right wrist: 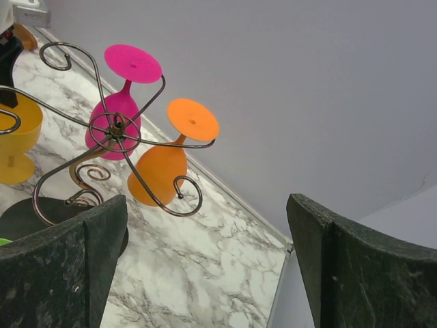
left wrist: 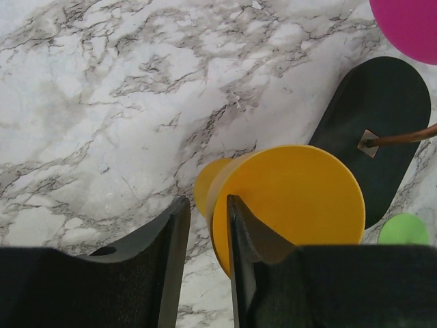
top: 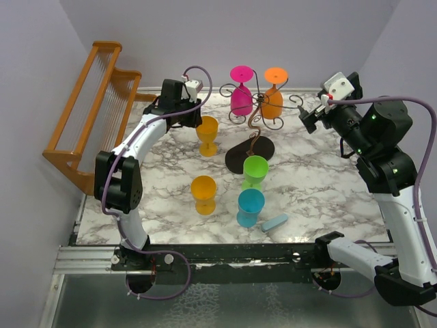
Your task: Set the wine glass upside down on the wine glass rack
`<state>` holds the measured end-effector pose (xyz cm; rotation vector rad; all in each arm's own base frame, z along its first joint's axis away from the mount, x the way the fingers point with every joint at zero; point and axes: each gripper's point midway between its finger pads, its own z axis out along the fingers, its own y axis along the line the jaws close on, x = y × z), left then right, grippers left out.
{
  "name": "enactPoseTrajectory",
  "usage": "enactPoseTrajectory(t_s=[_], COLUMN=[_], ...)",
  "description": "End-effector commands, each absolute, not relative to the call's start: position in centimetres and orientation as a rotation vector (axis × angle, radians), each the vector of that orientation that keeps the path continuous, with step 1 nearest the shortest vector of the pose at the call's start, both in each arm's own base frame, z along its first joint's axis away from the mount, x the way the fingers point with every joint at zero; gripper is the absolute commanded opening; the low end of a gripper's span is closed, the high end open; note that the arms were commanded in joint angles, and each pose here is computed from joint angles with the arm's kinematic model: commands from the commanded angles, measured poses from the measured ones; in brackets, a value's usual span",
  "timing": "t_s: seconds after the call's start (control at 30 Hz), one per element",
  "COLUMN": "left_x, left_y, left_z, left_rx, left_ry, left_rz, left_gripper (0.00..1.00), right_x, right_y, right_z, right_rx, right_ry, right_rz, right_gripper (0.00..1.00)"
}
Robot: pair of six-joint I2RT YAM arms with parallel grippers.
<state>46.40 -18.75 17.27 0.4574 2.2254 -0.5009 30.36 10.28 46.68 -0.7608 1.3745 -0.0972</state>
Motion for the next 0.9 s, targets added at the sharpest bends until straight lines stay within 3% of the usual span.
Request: enactPoseTrajectory(t_s=[0.0,0.43,0.87], left_x=[46.4,46.0,43.4], left_y=[-19.0,-18.2,-13.6], left_z=[17.7,19.1,27.0], left_rx=[0.480,0.531,0.540], left_ry=[2.228,2.209,2.004], left_rz=[-0.497,-0.438,-0.184], left_gripper=[0.28,0.05,0.00], right_x=[30.0,30.7,31.5], right_y=[9.7,9.6,9.9], right_z=[47.0,46.4,44.9], right_rx=[-0.732,-0.732,-0.783], right_ry=[1.383,1.395,1.403], right_rz=[-0.104,-0.127,-0.131], right_gripper=[0.99,0.99,1.00])
